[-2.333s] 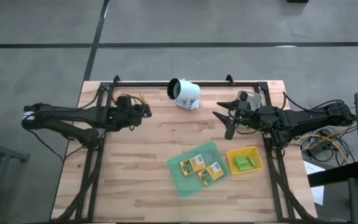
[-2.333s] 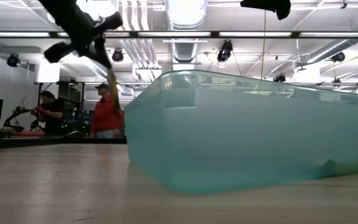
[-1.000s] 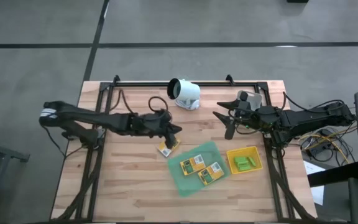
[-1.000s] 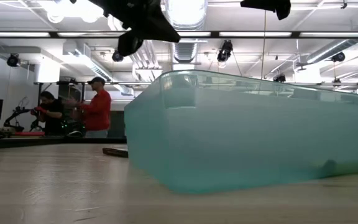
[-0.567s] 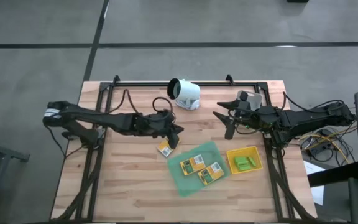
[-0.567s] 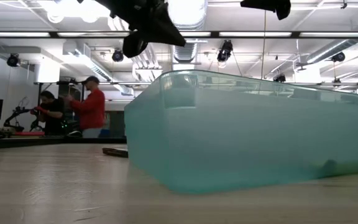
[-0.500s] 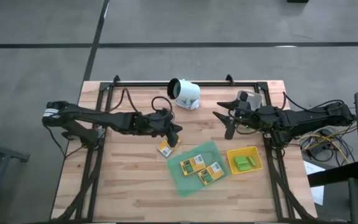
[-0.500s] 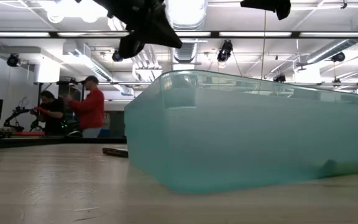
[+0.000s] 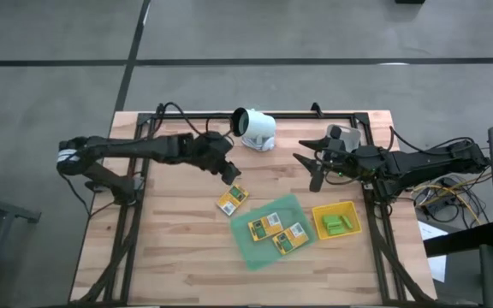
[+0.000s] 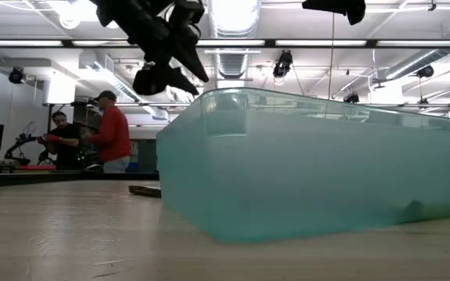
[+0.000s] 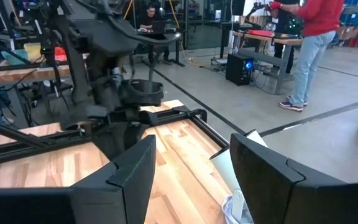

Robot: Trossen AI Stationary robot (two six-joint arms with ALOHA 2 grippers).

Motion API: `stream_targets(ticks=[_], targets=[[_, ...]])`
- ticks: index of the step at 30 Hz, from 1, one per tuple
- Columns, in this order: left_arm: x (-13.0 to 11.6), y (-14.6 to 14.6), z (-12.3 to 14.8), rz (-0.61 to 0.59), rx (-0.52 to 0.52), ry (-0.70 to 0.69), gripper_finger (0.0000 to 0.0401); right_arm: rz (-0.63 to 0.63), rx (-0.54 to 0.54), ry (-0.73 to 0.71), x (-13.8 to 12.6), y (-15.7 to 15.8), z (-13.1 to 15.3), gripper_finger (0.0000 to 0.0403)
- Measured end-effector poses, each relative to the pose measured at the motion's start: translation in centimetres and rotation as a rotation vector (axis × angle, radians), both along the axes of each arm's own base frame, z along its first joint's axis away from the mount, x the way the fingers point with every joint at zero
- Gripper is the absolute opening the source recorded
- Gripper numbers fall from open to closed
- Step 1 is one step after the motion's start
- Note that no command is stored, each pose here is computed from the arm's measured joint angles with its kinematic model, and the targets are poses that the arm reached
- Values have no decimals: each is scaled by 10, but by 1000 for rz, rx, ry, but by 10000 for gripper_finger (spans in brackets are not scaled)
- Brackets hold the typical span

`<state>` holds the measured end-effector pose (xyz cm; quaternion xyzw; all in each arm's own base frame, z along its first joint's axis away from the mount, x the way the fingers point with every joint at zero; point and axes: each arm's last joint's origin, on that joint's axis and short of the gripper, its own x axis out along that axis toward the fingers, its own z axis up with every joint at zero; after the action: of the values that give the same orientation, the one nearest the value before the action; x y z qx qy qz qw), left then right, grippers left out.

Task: Pick & Place School Supplies
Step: Put the yellow crayon box into the green bin

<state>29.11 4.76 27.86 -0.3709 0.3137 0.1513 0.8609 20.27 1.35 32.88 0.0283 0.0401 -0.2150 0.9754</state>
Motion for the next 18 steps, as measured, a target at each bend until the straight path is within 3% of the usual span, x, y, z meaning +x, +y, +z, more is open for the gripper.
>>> stream_targets(ticks=[8, 14, 18], targets=[[-8, 19, -9, -75, 78, 49, 192, 0, 0, 0, 0, 0, 0, 203], [-16, 27, -30, -108, 15, 76, 193, 0, 0, 0, 0, 0, 0, 203], [-20, 33, -45, -127, -20, 22, 193, 0, 0, 0, 0, 0, 0, 203]])
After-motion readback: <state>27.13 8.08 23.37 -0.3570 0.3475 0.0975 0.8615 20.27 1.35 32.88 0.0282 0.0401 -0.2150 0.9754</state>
